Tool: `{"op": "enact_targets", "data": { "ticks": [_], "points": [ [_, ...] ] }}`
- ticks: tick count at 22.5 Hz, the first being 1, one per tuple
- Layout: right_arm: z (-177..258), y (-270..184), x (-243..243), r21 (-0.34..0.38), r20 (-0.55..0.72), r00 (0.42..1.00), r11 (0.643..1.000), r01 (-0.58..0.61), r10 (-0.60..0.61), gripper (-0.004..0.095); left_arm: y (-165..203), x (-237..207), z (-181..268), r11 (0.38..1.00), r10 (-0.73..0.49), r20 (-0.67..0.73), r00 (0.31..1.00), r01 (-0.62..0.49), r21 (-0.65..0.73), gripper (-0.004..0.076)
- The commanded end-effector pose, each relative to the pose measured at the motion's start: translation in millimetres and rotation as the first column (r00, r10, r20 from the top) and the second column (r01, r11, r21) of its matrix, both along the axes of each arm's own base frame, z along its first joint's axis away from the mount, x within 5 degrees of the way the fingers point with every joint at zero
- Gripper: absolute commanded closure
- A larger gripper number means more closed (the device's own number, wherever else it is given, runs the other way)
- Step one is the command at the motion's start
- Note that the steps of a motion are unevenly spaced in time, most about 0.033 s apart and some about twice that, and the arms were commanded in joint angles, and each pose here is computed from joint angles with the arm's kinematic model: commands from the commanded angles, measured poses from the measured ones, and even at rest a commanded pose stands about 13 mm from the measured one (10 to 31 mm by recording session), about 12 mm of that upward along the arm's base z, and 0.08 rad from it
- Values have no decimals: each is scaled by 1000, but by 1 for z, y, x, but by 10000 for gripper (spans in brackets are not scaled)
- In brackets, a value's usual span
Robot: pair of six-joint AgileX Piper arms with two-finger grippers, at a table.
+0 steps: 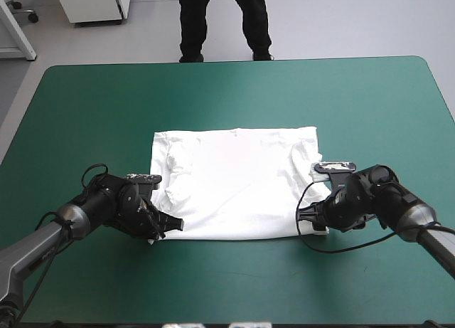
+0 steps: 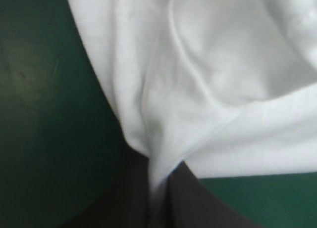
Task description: Fold the cloth
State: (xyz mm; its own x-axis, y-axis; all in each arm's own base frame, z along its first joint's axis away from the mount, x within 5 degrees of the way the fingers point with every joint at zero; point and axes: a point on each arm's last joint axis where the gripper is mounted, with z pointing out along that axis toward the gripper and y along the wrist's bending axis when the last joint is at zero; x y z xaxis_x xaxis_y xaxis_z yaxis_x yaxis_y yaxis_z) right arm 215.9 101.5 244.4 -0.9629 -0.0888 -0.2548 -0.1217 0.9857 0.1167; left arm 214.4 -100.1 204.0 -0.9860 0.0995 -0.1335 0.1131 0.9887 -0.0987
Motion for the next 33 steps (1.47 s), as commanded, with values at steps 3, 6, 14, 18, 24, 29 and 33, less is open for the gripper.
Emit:
{"op": "enact_targets", "data": {
  "ticks": [3, 6, 14, 18, 24, 29, 33],
  "points": [
    [-13, 9, 13, 25, -6, 1000, 1000, 8, -8, 395, -1, 6, -1, 1000, 0, 51, 999, 0, -5, 733],
    [-25, 14, 16, 36, -69, 998, 999, 6, -4, 426, -1, 6, -1, 1000, 0, 51, 999, 0, -5, 733],
    [-31, 16, 13, 44, -148, 989, 999, 6, 1, 923, -1, 6, 0, 1000, 0, 48, 999, 0, -3, 733],
    [-22, 15, 9, 51, -134, 991, 999, 5, 2, 925, -2, 10, 14, 1000, -11, 68, 998, 11, -4, 733],
    [44, 6, 12, 33, 68, 998, 999, 13, -15, 925, 2, 20, 66, 997, -61, 168, 984, 51, 65, 733],
    [88, 7, 41, 34, 273, 962, 999, 8, -17, 925, -1, 47, 111, 993, -96, 382, 919, 64, 95, 733],
    [92, -2, 76, 61, 288, 953, 995, 79, -94, 925, -10, 76, 120, 989, -115, 428, 896, 62, 135, 733]
  ]
}}
